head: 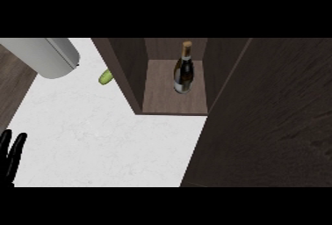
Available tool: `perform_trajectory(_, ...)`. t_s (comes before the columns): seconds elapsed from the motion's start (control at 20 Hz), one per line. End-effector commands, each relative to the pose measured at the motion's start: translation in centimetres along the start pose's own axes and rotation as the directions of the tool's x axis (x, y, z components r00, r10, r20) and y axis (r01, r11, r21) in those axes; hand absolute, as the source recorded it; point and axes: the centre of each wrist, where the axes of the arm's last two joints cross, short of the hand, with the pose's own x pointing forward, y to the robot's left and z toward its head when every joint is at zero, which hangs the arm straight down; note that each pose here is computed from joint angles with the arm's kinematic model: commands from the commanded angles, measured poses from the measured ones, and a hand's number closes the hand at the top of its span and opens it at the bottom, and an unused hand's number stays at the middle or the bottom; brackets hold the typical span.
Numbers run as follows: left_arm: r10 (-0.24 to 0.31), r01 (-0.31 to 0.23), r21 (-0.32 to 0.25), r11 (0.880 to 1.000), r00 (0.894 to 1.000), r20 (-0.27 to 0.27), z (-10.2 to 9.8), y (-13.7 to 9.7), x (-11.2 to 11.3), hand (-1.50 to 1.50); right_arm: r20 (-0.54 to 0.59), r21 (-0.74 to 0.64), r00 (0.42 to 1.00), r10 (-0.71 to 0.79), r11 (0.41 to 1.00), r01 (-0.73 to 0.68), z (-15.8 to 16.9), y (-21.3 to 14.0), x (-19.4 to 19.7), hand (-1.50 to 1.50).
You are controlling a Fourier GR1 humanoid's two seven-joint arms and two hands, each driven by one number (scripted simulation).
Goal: Pick up the wine, place it into the cabinet and close the cabinet
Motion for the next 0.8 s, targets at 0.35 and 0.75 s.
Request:
perform_trajectory(0.35, -0.019, 0.019, -0.019, 1.0, 1.0, 0.011, 2.0, 4.9, 3.3, -1.5, 0.098, -0.025, 0.98, 0.171, 0.985, -0.17, -5.8, 5.0, 2.9, 1.5)
perform_trajectory(0.75, -0.013, 0.013, -0.049, 0.999, 1.0, 0.018, 2.1, 8.1, 4.5, -1.5, 0.071, -0.107, 0.977, 0.199, 0.976, -0.191, -12.7, 3.6, 3.5, 1.5)
